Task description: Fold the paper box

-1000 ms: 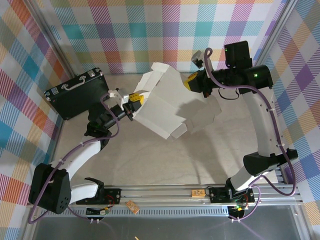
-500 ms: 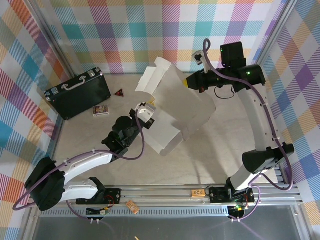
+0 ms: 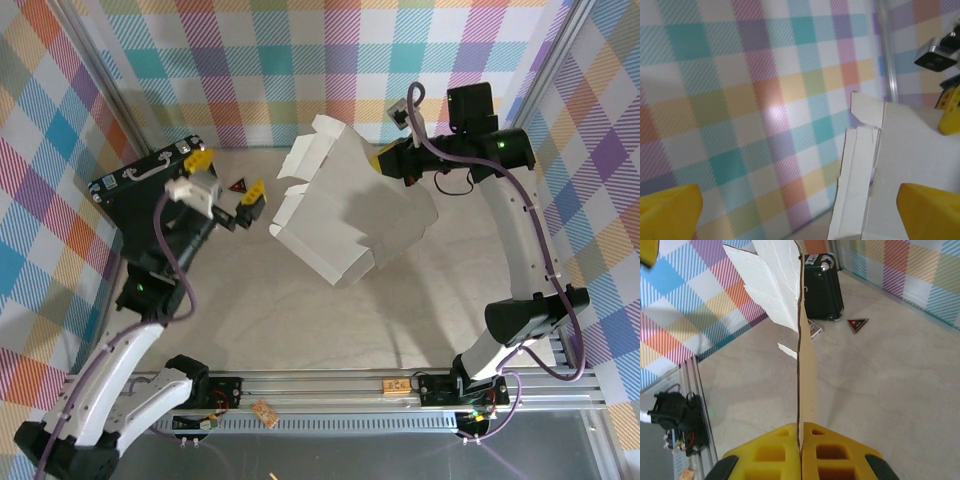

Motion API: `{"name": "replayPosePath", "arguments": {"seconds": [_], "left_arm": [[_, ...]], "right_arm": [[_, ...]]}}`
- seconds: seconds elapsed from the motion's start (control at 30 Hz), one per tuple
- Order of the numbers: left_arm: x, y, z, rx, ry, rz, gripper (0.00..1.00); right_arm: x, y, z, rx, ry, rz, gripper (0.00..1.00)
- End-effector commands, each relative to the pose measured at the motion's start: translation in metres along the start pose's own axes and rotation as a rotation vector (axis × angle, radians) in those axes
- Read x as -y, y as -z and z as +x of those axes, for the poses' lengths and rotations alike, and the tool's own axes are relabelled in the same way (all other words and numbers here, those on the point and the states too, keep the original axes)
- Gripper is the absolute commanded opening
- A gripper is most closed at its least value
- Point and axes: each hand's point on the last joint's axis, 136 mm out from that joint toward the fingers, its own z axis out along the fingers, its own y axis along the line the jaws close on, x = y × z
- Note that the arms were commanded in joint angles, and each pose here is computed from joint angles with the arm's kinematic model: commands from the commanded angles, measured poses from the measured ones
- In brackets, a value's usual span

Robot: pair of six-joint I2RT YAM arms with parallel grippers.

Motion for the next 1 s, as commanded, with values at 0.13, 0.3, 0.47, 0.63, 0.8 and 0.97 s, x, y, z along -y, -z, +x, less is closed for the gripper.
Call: {"name": "replayPosePath", "arguments": {"seconds": [0.13,0.3,0.47,0.63,0.8,0.97], "left_arm": [[0.076,-0.032,0.021,-0.247,0.237,0.605,1.00],[0.084,-0.051,0.041,-0.327,0.204,0.608,0.92],[0.078,-0.073,0.056,-0.383,0.192,0.566,0.56],[0.078,-0.075,0.058,-0.391,0.198,0.543,0.02],[0.059,-0.077,0.051,-0.384,0.286,0.423,0.00],[0.021,-0.071,0.043,-0.360,0.472,0.243,0.00]], "right_arm": [[-0.025,0.009,-0.007,0.033,0.190,-0.087,0.00],[-0.029,0.008,-0.011,0.046,0.200,-0.126,0.01],[-0.034,0.009,-0.011,0.054,0.206,-0.144,0.01],[-0.031,0.009,-0.012,0.054,0.195,-0.127,0.06],[-0.006,0.020,-0.024,0.093,0.091,0.045,0.74],[0.024,0.105,-0.013,0.434,-0.163,0.245,1.00]]}}
